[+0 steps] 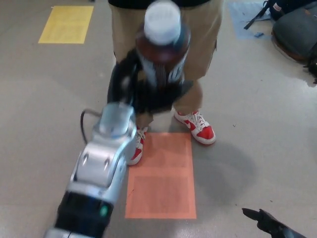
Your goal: The robot recieved a bottle of protein shake from a person using its left hand and then shake the protein up and down 2 two times and hand it back to the person
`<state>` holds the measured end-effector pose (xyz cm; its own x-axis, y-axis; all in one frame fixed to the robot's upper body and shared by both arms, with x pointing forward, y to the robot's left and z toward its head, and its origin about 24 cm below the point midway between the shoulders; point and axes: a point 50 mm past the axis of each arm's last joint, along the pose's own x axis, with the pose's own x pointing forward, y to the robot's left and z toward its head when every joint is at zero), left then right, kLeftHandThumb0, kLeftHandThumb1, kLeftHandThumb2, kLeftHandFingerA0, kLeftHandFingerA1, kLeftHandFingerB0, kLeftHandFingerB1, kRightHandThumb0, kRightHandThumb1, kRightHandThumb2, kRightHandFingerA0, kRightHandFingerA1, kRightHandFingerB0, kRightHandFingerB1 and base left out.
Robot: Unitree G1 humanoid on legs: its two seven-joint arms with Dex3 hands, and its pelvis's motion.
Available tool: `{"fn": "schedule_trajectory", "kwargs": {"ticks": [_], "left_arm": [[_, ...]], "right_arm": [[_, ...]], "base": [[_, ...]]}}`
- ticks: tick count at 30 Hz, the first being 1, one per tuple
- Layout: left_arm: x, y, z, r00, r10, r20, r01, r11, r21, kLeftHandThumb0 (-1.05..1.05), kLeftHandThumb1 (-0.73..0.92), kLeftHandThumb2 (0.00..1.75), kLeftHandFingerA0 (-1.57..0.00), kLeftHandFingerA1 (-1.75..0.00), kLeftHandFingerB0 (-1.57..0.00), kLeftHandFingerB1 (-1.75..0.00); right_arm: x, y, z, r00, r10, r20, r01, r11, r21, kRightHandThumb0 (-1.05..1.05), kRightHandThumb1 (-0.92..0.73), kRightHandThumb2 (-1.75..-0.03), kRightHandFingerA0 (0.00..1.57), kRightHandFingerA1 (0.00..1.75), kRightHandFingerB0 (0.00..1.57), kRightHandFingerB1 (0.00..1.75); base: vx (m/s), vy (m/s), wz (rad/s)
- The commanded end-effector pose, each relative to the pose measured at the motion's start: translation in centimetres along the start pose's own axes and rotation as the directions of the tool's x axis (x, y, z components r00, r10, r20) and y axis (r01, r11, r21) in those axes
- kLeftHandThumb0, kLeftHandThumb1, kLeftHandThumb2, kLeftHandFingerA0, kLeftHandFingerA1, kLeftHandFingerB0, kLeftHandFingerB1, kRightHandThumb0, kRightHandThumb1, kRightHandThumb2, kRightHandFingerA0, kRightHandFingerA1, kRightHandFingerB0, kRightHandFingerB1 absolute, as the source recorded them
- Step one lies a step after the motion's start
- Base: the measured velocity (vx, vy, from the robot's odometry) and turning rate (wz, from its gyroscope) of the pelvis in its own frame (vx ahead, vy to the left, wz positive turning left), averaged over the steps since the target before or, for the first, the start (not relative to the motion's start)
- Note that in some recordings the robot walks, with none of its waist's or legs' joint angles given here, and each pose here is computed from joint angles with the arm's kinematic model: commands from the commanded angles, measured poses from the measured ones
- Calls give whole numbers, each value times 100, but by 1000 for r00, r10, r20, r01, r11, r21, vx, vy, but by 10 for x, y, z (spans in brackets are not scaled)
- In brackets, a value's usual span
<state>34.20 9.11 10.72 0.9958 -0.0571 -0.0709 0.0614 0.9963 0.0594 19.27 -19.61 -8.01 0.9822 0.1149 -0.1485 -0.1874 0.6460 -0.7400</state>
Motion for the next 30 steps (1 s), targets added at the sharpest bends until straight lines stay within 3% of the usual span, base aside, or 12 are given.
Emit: {"fn": "schedule_trajectory", "kwargs": {"ticks": [1, 5, 15, 16, 17, 19, 20, 22, 23, 25, 26, 30], "left_arm": [[-17, 7, -23, 998, -44, 40, 40, 995, 88, -23, 63, 58, -83, -175, -67, -161], [-27, 8, -43, 997, -74, -9, 75, 995, 68, -21, 63, 55, -80, -175, -63, -173], [-47, 5, -79, 989, -109, -103, 116, 991, 63, -18, 62, 56, -78, -175, -63, -172], [-42, 8, -62, 992, -101, -71, 102, 995, 13, -17, 62, 55, -76, -175, -63, -175], [-31, 16, -18, 995, -79, 55, 82, 995, -53, -32, 48, 82, -106, -136, -80, -116], [-28, 26, 49, 969, -55, 240, 87, 988, -125, -33, 45, 81, -107, -137, -86, -124], [-31, 29, 72, 951, -46, 305, 92, 986, -139, -26, 59, 56, -73, -173, -68, -159], [-36, 34, 102, 917, -39, 397, 107, 983, -151, -24, 60, 55, -74, -175, -69, -158], [-34, 35, 92, 926, -45, 376, 117, 978, -170, -13, 66, 52, -70, -175, -62, -162], [-26, 33, 32, 978, -63, 201, 100, 978, -180, -15, 65, 54, -71, -175, -61, -162], [-26, 32, -9, 994, -74, 78, 86, 983, -159, -12, 63, 55, -72, -175, -57, -175], [-54, 38, -127, 949, -56, -310, 81, 994, 69, -18, 62, 56, -74, -175, -59, -172]], "right_arm": [[2, -1, 0, 1000, 0, -8, 0, 1000, -2, -72, -68, -104, 39, 54, 22, 44], [3, 0, 1, 1000, -11, -13, 11, 1000, 0, -72, -69, -105, 39, 54, 22, 44], [0, -2, -1, 1000, -15, -20, 16, 1000, 27, -66, -64, -103, 40, 55, 23, 45], [2, -2, 0, 1000, -16, -13, 16, 1000, 26, -67, -66, -104, 40, 55, 22, 45], [3, -2, 1, 1000, -11, -10, 11, 1000, 24, -71, -68, -104, 39, 53, 23, 44], [2, -1, 1, 1000, -5, -10, 6, 1000, 30, -71, -68, -104, 39, 53, 24, 44], [3, -1, 2, 1000, -5, -10, 6, 1000, 28, -72, -78, -68, 41, 37, 35, 33], [4, -1, 2, 1000, -5, -11, 5, 1000, 20, -73, -79, -68, 41, 37, 35, 33], [5, -2, 2, 1000, -10, -15, 11, 1000, 20, -70, -68, -104, 39, 54, 23, 44], [6, -3, 2, 1000, -19, -18, 20, 999, 30, -63, -64, -103, 40, 56, 22, 45], [6, -3, 2, 1000, -20, -18, 21, 999, 32, -71, -73, -69, 43, 39, 36, 35], [12, -3, 6, 1000, -28, -9, 28, 999, 31, -68, -80, -65, 45, 37, 38, 34]], "base": [[0, 0, 0], [0, 0, 0], [0, 0, 0], [0, 0, 0], [0, 0, 0], [0, 0, 0], [0, 0, 0], [0, 0, 0], [0, 0, 0], [0, 0, 0], [0, 0, 0], [0, 0, 0]]}}
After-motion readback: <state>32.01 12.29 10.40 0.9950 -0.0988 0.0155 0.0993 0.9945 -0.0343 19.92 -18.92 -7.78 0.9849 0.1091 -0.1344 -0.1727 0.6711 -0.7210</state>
